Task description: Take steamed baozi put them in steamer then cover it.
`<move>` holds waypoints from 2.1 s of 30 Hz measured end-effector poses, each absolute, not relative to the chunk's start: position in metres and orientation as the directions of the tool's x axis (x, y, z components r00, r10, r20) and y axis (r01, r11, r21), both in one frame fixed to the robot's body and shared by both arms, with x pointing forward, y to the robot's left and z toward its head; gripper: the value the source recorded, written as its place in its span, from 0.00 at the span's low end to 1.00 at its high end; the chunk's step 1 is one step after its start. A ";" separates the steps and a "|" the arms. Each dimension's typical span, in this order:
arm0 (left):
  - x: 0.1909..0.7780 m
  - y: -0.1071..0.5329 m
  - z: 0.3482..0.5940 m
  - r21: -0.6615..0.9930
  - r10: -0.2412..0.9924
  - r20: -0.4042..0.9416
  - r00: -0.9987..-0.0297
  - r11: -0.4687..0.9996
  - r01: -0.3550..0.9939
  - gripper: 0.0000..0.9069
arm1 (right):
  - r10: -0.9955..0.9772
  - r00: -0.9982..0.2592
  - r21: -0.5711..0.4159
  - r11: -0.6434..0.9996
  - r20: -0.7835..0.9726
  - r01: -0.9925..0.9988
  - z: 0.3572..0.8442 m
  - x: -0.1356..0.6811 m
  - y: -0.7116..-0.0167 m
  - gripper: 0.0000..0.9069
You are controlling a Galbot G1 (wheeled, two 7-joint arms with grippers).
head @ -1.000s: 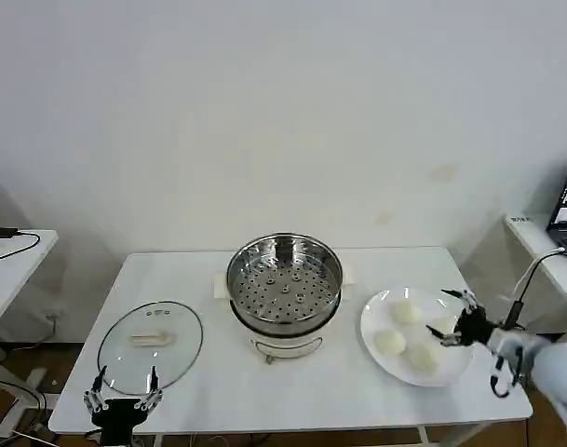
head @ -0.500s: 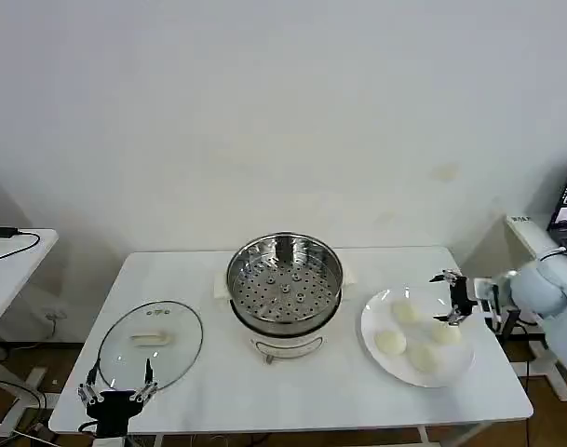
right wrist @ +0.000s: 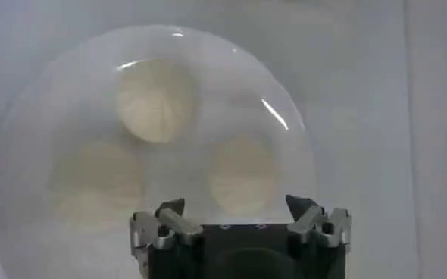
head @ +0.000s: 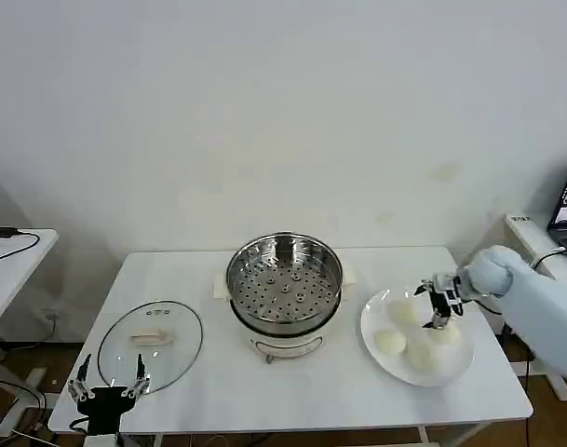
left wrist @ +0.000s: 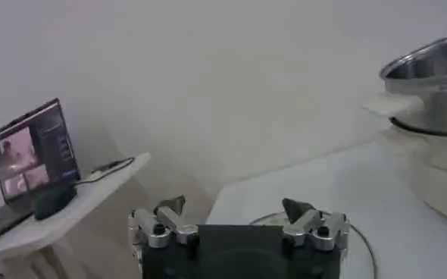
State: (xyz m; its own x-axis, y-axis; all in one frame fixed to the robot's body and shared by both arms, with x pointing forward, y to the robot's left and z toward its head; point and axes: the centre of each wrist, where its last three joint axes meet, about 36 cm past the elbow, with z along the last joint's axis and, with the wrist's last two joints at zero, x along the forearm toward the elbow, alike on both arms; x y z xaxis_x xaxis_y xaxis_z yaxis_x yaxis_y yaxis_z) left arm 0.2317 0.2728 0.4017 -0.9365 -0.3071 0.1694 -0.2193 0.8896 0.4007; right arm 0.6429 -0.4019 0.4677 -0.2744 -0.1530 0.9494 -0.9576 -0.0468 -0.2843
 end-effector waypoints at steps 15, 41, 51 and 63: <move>0.228 0.273 0.406 0.398 -0.313 0.163 -0.936 0.888 -0.228 1.00 | -0.121 -0.230 -0.238 -0.057 0.966 -0.970 0.449 0.657 -0.385 0.38; 0.230 0.269 0.406 0.391 -0.295 0.166 -0.941 0.896 -0.212 1.00 | -0.161 -0.379 -0.398 -0.110 0.911 -0.911 0.549 0.664 -0.389 0.37; 0.235 0.273 0.404 0.392 -0.296 0.168 -0.940 0.895 -0.212 1.00 | -0.218 -0.476 -0.515 -0.179 0.852 -0.838 0.636 0.691 -0.352 0.37; 0.235 0.280 0.406 0.400 -0.316 0.166 -0.934 0.887 -0.229 1.00 | -0.338 -0.472 -0.578 -0.388 0.814 -0.718 0.688 0.713 -0.225 0.37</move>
State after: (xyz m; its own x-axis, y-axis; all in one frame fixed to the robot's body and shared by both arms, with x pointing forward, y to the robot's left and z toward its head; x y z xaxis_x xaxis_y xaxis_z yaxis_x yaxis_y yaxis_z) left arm 0.2349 0.2797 0.4055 -0.9341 -0.3160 0.1661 -0.2290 0.8873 0.4003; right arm 0.7134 -0.2250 0.6878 -0.4723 -0.3382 0.8140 -0.7180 -0.3880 -0.5779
